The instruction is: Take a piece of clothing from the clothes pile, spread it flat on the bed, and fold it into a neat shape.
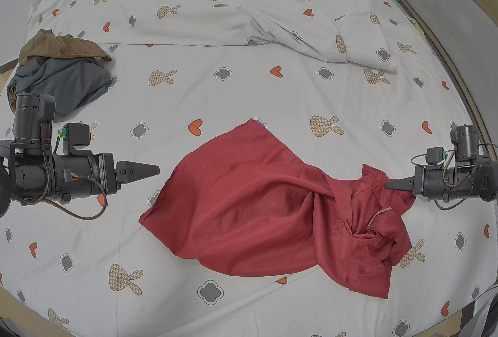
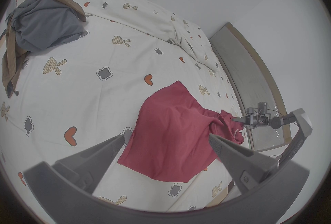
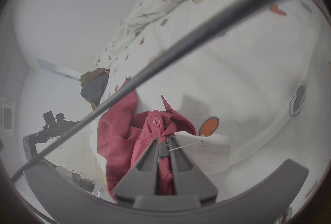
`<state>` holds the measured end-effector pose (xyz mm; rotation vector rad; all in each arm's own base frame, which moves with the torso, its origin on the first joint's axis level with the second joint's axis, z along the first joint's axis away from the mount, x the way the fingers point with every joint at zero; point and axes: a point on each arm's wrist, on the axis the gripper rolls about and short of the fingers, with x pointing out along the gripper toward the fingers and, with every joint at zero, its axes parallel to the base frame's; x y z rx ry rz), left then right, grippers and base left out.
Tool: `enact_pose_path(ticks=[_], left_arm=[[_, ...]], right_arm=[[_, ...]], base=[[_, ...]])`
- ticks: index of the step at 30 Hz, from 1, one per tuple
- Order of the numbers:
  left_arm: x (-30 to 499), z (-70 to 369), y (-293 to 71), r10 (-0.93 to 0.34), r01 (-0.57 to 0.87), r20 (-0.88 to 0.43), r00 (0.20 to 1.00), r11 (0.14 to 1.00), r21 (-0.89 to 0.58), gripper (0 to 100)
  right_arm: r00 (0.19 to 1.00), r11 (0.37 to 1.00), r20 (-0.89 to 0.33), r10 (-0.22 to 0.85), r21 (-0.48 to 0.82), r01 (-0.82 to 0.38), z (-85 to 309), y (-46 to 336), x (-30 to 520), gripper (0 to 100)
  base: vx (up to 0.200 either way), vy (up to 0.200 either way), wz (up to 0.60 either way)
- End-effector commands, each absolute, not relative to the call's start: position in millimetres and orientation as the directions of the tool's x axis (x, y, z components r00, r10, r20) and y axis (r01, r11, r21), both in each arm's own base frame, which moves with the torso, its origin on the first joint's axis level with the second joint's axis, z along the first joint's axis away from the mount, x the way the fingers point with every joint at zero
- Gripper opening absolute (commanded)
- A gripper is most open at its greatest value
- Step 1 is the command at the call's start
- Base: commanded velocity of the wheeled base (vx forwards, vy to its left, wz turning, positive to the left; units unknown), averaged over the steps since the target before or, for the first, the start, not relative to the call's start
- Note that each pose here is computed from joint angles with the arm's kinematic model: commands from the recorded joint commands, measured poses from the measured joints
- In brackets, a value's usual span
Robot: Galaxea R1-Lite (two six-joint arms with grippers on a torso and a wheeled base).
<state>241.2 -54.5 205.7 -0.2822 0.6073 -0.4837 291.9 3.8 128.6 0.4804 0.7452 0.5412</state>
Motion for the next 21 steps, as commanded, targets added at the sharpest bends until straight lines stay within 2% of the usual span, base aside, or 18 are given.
enact_pose_path(ticks=[1, 3, 6, 10, 11, 17, 21], left_arm=[[242, 205, -55, -0.512, 0.349, -0.477, 0.715, 0.852, -0.391, 100], [242, 205, -55, -0.512, 0.349, -0.477, 0.715, 0.852, -0.391, 100], [242, 205, -55, -0.512, 0.349, -0.477, 0.715, 0.852, -0.391, 100], [241, 205, -55, -0.511, 0.349, -0.478, 0.714, 0.852, -0.391, 100], [241, 206, -54, -0.512, 0.350, -0.475, 0.716, 0.852, -0.390, 100], [241, 206, -54, -0.512, 0.350, -0.475, 0.716, 0.852, -0.390, 100], [241, 206, -54, -0.512, 0.350, -0.475, 0.716, 0.852, -0.390, 100]], right_arm=[[0.735, 0.787, -0.358, 0.576, 0.486, -0.380, 194, 6, 253, 0], [0.805, 0.820, -0.278, 0.525, 0.420, -0.389, 224, 6, 231, 0], [0.867, 0.856, -0.185, 0.462, 0.349, -0.381, 253, 8, 210, 0], [0.890, 0.871, -0.149, 0.432, 0.325, -0.368, 264, 9, 204, 0], [0.920, 0.897, -0.122, 0.371, 0.304, -0.321, 272, 8, 202, 0], [0.937, 0.914, -0.133, 0.322, 0.301, -0.272, 272, 7, 210, 0], [0.926, 0.918, -0.212, 0.312, 0.319, -0.237, 252, 5, 231, 0]], base=[[0.000, 0.000, 0.00], [0.000, 0.000, 0.00], [0.000, 0.000, 0.00], [0.000, 0.000, 0.00], [0.000, 0.000, 0.00], [0.000, 0.000, 0.00], [0.000, 0.000, 0.00]])
